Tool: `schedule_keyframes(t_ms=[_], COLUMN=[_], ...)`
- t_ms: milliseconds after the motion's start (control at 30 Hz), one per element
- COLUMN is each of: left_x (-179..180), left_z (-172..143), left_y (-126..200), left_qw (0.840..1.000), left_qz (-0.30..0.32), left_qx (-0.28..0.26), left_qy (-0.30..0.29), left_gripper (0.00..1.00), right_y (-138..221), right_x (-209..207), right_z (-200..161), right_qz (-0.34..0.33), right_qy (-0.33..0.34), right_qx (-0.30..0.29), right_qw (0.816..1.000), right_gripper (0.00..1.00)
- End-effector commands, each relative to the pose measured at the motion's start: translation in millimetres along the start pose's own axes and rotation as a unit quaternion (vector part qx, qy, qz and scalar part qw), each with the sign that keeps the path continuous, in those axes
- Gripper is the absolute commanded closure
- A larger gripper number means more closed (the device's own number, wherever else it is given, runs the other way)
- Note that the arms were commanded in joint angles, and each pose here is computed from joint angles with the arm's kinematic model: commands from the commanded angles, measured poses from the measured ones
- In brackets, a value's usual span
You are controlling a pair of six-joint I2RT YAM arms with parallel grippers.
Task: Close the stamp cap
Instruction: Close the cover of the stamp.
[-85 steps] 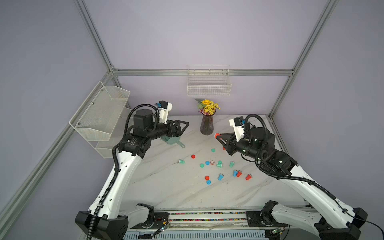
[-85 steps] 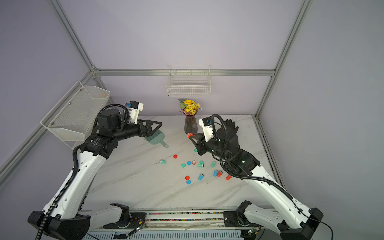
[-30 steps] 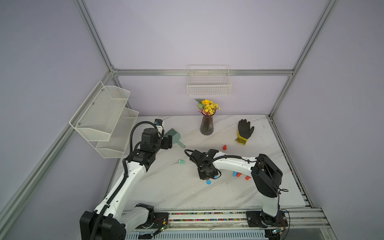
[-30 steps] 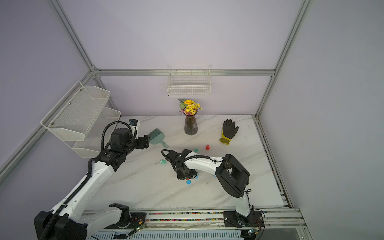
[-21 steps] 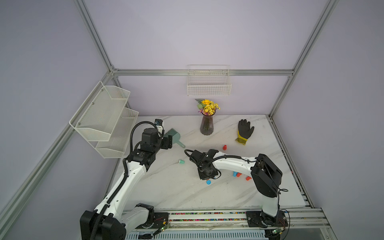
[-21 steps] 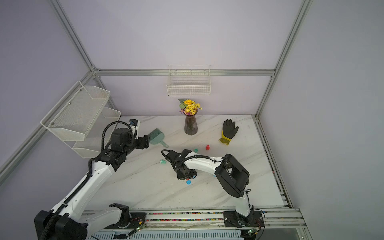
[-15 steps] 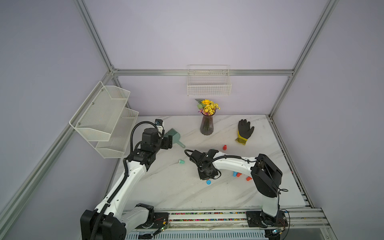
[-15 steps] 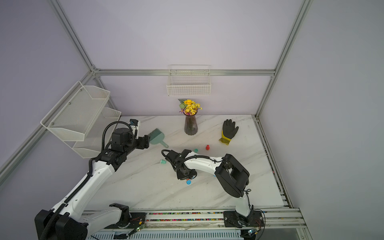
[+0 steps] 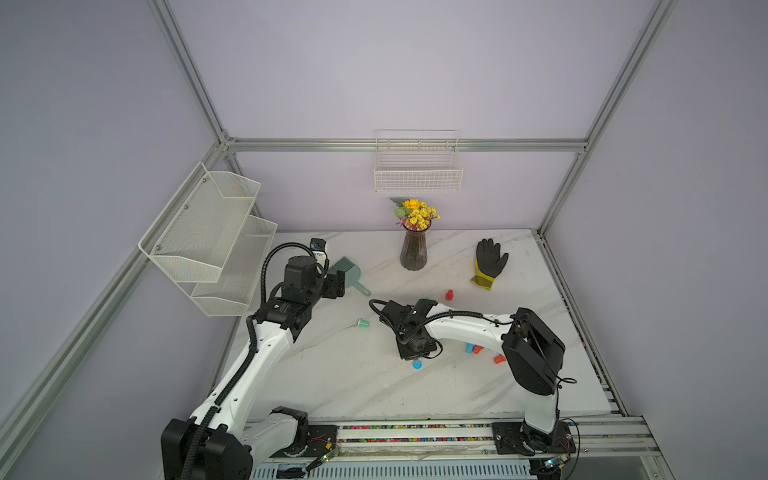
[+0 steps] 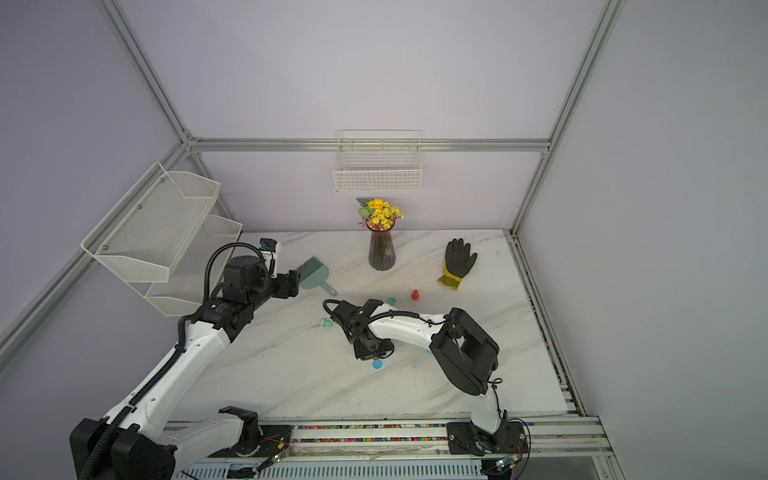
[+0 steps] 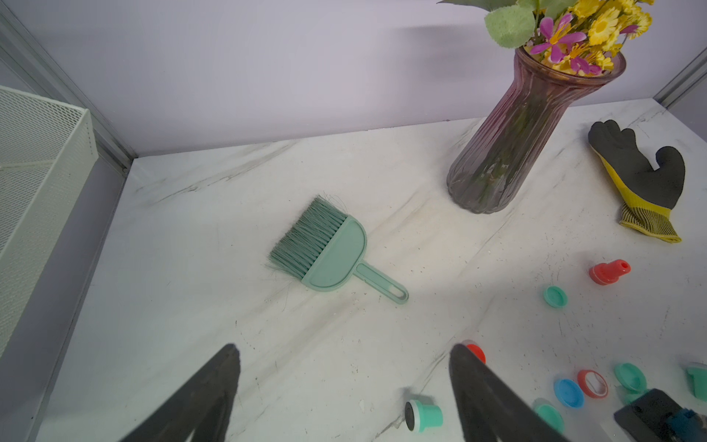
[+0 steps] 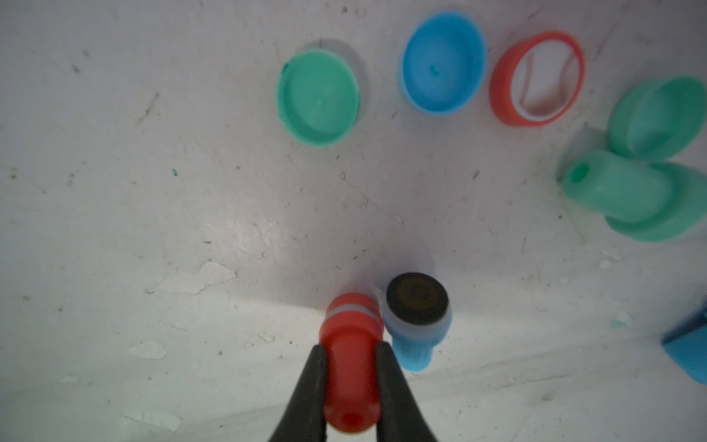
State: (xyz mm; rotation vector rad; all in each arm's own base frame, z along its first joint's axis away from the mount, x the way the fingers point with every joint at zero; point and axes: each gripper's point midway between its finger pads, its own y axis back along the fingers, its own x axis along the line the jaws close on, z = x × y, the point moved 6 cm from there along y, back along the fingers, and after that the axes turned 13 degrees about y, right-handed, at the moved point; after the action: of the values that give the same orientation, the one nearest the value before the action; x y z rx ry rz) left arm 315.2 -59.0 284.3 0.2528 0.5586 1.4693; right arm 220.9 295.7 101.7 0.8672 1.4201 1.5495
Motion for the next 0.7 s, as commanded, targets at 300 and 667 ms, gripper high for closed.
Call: schedule_keyframes(t_ms=[300,667], left_x=[-0.7,-0.7], left_z=[9.0,8.5], left_y=[2.4,2.0], left_qw=[1.000,1.000], left_qz=[-0.002,-0.002], left_qx=[-0.016,-0.014], left_qy=[0.007,0.007], left_gripper=[0.15,0.15], right_y=[10.6,4.8], right_x=[-3.2,-2.4], right_z=[-3.9,-6.8], right_qz=[0.000,0.004], right_qy=[-0.014,-0.013], right_qx=[-0.016,-0.010], right_qw=[1.000,1.000], right_gripper=[0.98,0.98])
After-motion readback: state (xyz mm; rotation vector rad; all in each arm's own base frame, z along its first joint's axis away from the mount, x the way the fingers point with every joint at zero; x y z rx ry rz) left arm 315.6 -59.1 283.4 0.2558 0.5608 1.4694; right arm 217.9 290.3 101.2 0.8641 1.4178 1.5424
